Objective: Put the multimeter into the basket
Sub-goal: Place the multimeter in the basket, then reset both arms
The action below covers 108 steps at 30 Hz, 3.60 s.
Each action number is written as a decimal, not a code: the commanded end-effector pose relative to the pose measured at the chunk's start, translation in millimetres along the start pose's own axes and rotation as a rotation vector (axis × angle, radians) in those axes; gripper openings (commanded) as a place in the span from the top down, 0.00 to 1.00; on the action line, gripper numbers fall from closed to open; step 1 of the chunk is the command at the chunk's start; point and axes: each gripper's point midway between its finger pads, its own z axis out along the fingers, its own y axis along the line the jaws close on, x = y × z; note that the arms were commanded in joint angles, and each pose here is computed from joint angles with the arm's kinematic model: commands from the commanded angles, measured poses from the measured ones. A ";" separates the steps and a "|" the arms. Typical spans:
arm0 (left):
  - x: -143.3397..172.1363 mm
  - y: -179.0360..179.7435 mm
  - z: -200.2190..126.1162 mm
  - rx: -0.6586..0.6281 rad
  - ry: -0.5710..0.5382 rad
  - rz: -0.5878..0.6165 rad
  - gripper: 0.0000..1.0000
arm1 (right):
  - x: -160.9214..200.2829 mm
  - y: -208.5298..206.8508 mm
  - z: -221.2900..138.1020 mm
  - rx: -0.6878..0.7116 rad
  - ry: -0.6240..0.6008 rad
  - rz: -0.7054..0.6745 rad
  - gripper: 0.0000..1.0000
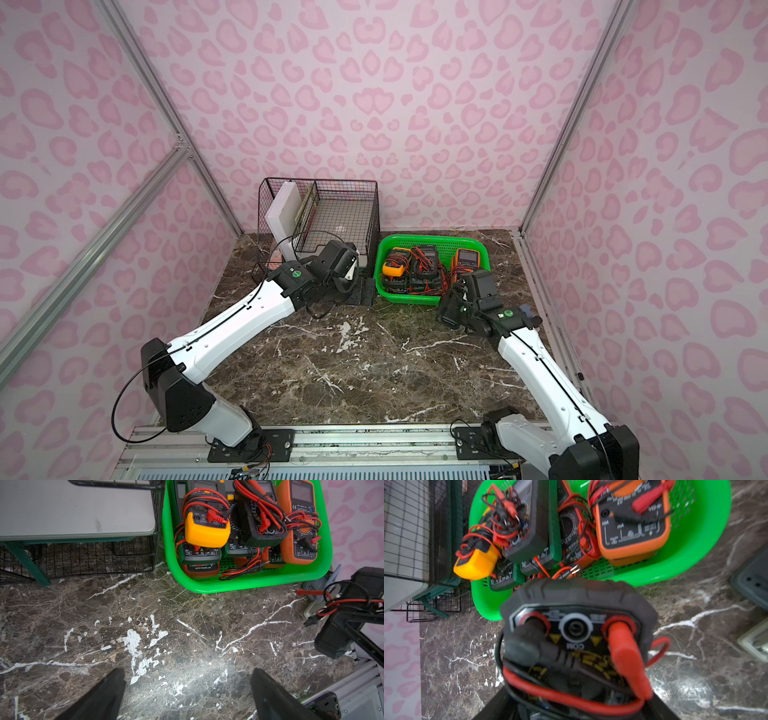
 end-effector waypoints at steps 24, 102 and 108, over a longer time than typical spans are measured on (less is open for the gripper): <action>-25.7 -5.5 16.4 0.092 0.000 -0.008 0.01 | -114.7 5.3 68.6 0.100 -0.049 -0.260 0.48; 42.3 299.3 -21.7 -0.666 -0.656 0.049 0.02 | -68.9 -129.3 36.6 0.273 -0.768 -0.337 0.01; 18.2 311.5 16.0 -0.625 -0.666 0.056 0.02 | -77.8 -122.7 44.7 0.249 -0.819 -0.395 0.01</action>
